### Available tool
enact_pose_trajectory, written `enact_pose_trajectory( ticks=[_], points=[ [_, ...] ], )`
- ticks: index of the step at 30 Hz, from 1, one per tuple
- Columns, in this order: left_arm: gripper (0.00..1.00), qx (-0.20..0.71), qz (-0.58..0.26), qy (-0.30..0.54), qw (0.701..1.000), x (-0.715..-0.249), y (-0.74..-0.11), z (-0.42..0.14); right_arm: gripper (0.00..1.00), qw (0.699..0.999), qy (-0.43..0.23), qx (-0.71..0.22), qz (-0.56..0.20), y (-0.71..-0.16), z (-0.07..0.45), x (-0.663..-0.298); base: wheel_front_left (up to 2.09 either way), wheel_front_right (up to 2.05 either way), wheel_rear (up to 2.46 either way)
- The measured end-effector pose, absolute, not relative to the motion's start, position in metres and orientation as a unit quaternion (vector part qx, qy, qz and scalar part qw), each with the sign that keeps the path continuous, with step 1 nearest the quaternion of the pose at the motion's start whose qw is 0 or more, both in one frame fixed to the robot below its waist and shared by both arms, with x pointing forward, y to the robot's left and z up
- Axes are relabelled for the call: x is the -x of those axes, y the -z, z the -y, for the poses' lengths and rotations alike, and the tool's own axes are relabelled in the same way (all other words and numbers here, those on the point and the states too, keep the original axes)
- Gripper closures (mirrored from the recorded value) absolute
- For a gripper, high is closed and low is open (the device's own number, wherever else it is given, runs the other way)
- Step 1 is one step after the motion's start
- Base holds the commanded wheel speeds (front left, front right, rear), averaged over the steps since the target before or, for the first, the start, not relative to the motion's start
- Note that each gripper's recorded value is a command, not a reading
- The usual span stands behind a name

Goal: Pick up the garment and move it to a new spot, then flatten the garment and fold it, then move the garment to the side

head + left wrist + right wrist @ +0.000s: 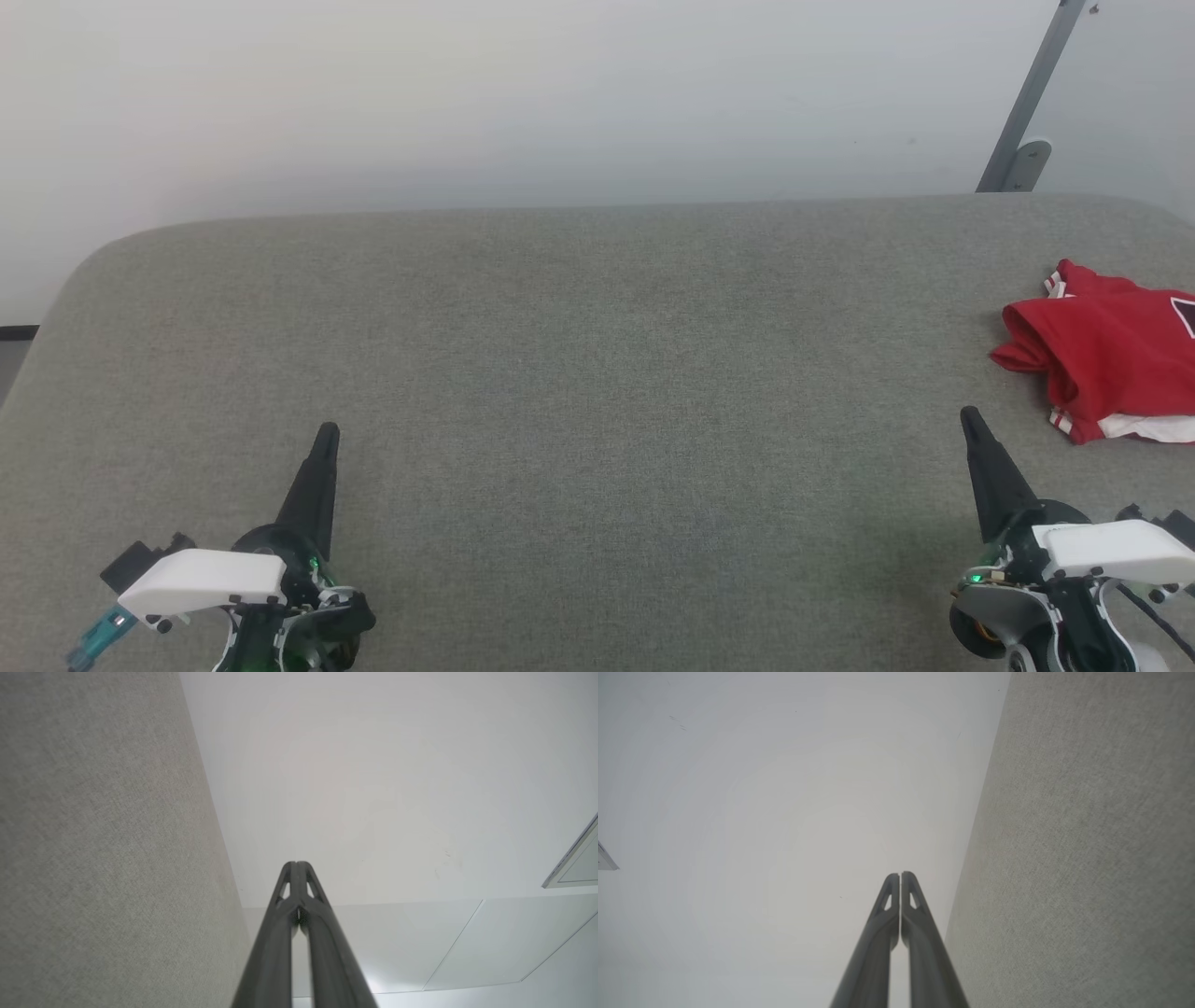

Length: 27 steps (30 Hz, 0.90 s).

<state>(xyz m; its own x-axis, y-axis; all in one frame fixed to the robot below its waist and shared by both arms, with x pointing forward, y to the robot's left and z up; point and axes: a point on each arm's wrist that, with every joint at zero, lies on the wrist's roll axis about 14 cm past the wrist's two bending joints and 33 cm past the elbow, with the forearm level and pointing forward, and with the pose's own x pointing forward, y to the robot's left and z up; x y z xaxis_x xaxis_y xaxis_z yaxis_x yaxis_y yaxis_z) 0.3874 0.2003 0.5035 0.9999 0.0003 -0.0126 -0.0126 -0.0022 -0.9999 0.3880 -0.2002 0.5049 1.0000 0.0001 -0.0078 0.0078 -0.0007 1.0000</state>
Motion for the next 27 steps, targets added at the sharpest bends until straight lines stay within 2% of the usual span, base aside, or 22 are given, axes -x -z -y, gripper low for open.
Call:
enact_pose_trajectory(
  ticks=[27],
  points=[
    [1.00, 0.708, -0.004, -0.004, 0.706, -0.3874, -0.5035, -0.2002, 1.00, 0.707, 0.003, -0.707, -0.003, -0.5051, 0.2003, -0.3881, 0.00, 0.00, 0.00]
  ],
)
